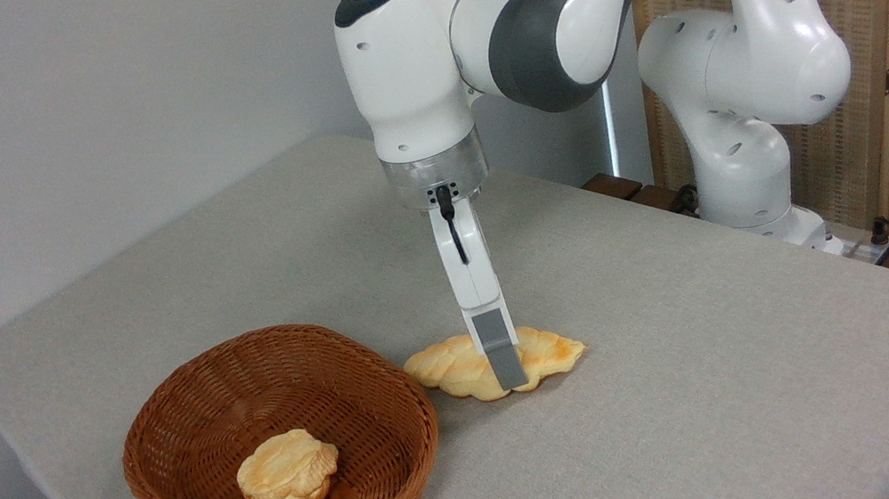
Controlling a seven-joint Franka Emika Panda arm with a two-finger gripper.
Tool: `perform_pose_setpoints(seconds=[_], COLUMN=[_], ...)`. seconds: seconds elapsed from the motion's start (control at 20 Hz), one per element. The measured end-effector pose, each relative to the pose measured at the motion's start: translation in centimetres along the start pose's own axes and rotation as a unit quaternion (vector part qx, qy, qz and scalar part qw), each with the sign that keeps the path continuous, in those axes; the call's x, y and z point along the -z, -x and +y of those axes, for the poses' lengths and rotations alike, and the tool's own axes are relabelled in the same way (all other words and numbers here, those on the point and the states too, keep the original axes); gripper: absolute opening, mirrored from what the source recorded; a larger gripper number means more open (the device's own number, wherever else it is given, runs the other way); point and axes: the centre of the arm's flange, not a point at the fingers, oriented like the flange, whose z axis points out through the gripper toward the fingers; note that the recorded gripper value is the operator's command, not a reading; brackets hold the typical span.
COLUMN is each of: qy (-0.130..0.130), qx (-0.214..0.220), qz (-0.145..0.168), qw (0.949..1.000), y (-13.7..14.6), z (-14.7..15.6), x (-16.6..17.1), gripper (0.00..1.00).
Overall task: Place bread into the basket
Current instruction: 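Lower the gripper onto the roll's middle and close on it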
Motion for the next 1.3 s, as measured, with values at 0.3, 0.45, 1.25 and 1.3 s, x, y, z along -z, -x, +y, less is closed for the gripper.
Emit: perform_pose_setpoints(seconds=[0.3,0.45,1.25,1.3], qy=[-0.015,-0.015,-0.016,-0.016], qx=[-0.002,-0.003,-0.007,-0.007], qz=[0.004,0.004,0.004,0.004], qw=[0.9999,0.9999,0.9998,0.9998], y=[-0.29,-0.35,-0.66,-0.66], z=[-0.28,-0.29,-0.24,-0.25], x=[0.26,0.25,0.25,0.27], gripper=[0.74,0.64,0.61,0.61])
